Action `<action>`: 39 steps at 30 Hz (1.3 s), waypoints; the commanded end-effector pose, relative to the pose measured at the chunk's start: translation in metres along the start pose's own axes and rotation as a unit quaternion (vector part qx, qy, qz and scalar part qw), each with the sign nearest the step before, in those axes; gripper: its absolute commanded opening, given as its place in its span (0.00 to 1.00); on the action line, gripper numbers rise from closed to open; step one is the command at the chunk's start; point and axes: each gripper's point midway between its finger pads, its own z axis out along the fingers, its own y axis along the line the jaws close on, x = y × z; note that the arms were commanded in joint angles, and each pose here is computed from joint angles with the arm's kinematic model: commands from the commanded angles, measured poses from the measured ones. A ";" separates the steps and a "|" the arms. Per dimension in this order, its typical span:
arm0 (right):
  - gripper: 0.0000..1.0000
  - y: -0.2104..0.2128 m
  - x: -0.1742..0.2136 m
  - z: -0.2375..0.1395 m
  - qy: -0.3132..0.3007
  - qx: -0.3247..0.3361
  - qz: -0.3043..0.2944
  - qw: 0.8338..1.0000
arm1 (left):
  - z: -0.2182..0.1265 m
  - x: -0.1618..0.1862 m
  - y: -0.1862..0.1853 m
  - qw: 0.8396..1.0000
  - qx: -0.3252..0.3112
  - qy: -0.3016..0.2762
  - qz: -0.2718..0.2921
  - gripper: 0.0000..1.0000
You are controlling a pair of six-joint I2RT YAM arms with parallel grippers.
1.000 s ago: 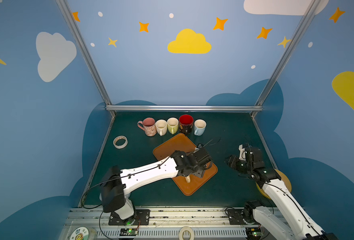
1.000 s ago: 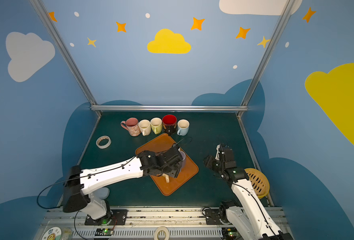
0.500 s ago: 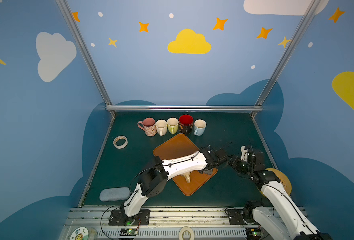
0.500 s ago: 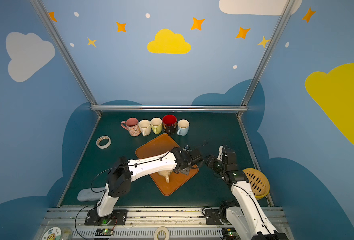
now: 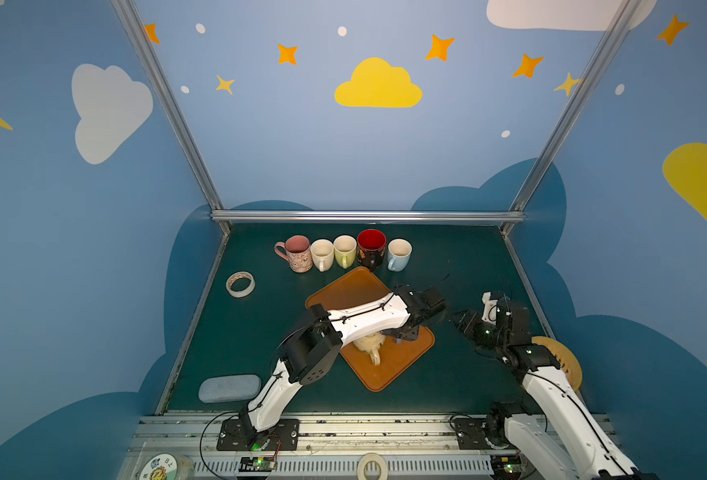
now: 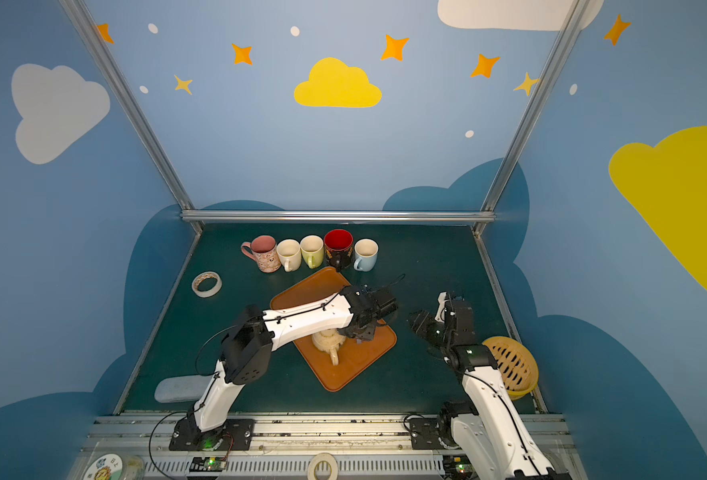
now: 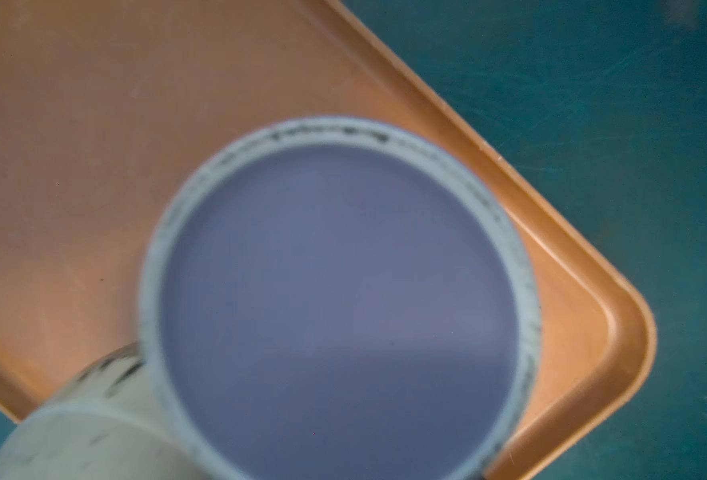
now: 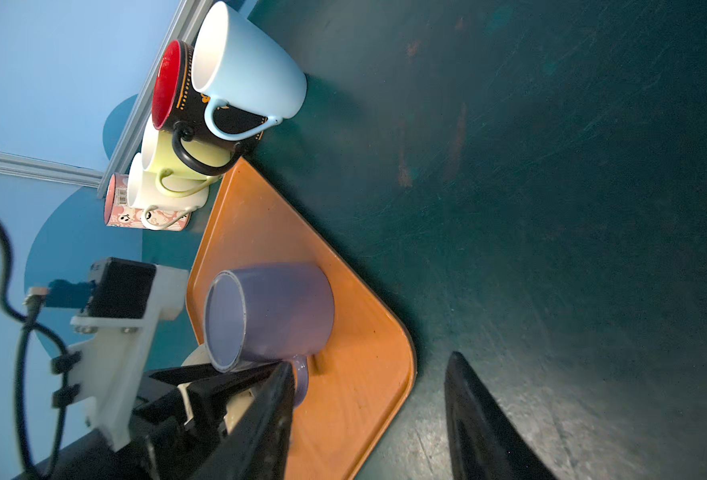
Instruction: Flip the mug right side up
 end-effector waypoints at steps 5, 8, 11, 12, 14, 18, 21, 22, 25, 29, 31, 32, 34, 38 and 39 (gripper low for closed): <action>0.52 0.001 0.000 0.001 -0.002 -0.006 -0.007 1.000 | 0.008 -0.003 -0.009 1.000 0.025 0.013 -0.011 0.44; 0.52 0.001 0.000 0.000 -0.003 -0.006 -0.008 1.000 | 0.009 -0.004 -0.011 0.999 0.028 0.014 -0.012 0.39; 0.52 0.000 0.000 -0.001 -0.003 -0.005 -0.009 1.000 | 0.008 -0.006 -0.012 0.999 0.032 0.013 -0.012 0.33; 0.52 0.000 0.000 -0.001 -0.003 -0.005 -0.009 1.000 | 0.008 -0.006 -0.013 0.999 0.034 0.012 -0.012 0.31; 0.52 0.000 0.000 0.000 -0.003 -0.005 -0.009 1.000 | 0.006 -0.006 -0.014 0.999 0.037 0.012 -0.010 0.27; 0.52 0.000 0.001 0.000 0.000 -0.005 -0.009 1.000 | 0.005 -0.006 -0.014 0.999 0.039 0.013 -0.006 0.18; 0.52 0.001 0.001 0.001 0.002 -0.009 -0.010 1.000 | 0.003 -0.006 -0.012 0.999 0.041 0.012 -0.004 0.09; 0.52 0.002 0.002 0.001 0.004 -0.012 -0.012 1.000 | 0.002 -0.006 -0.011 0.999 0.042 0.010 -0.004 0.06; 0.52 0.007 0.005 0.002 0.012 -0.028 -0.021 0.999 | -0.006 -0.009 -0.006 0.999 0.047 -0.002 -0.006 0.04; 0.52 0.014 0.008 0.002 0.018 -0.052 -0.027 0.998 | -0.021 -0.014 0.001 0.998 0.065 -0.017 -0.015 0.04; 0.52 0.019 0.009 0.001 0.019 -0.063 -0.032 0.997 | -0.029 -0.017 0.005 0.997 0.074 -0.025 -0.019 0.04; 0.52 0.021 0.010 0.000 0.022 -0.070 -0.034 0.997 | -0.034 -0.019 0.006 0.996 0.082 -0.029 -0.022 0.04; 0.52 0.026 0.011 -0.001 0.028 -0.082 -0.039 0.996 | -0.044 -0.023 0.009 0.994 0.100 -0.039 -0.028 0.04; 0.52 0.032 0.016 -0.004 0.037 -0.101 -0.049 0.993 | -0.063 -0.032 0.016 0.986 0.147 -0.057 -0.049 0.04; 0.52 0.033 0.017 -0.005 0.036 -0.107 -0.049 0.992 | -0.069 -0.034 0.016 0.983 0.163 -0.062 -0.056 0.04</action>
